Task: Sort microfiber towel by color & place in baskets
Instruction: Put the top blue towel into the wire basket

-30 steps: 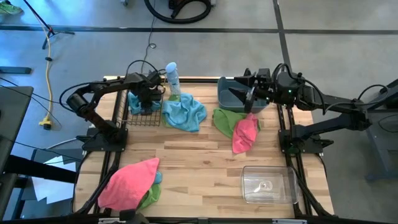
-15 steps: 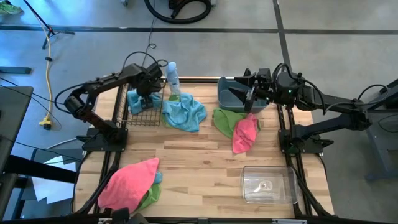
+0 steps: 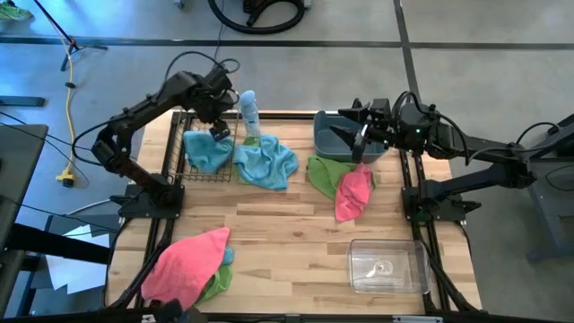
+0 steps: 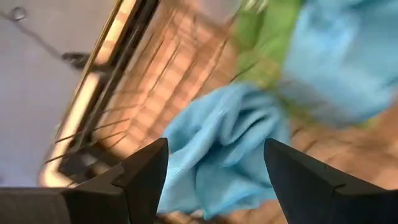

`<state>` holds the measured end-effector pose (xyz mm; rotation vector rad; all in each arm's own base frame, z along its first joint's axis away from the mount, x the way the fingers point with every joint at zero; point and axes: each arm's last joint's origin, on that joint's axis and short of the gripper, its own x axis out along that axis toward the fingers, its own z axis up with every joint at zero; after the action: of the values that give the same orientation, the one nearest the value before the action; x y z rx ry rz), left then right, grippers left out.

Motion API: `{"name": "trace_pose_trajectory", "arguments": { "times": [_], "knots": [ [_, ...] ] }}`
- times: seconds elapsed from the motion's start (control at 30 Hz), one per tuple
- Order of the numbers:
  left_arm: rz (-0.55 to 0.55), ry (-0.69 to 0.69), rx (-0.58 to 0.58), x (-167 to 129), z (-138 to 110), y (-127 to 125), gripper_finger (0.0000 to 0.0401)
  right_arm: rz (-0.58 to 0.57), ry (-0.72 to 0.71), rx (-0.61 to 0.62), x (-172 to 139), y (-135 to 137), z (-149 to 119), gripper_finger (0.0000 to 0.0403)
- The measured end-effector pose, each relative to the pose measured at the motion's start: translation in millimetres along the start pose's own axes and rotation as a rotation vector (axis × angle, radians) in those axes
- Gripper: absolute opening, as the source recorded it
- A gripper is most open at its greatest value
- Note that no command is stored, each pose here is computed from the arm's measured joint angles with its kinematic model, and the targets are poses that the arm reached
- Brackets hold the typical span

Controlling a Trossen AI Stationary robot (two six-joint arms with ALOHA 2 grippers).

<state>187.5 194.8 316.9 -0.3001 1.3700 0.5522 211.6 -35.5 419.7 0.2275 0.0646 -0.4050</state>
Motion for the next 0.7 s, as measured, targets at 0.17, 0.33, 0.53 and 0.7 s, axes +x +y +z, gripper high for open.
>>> {"name": "trace_pose_trajectory", "arguments": {
  "times": [0.17,0.33,0.53,0.7],
  "knots": [
    [-0.310,-0.210,-0.042,-30,-7,-21,0.0252,0.000,0.000,-0.041,0,0,0,0.0284],
    [-0.376,-0.446,-0.028,-73,-21,-51,0.0252,0.000,-0.001,-0.061,0,0,0,0.0284],
    [-0.251,-0.656,-0.078,-102,-23,-92,0.0252,0.001,-0.003,-0.063,0,0,0,0.0284],
    [-0.251,-0.552,-0.094,-77,3,-128,0.0252,0.001,-0.005,-0.079,-1,0,1,0.0284]
  ]
}}
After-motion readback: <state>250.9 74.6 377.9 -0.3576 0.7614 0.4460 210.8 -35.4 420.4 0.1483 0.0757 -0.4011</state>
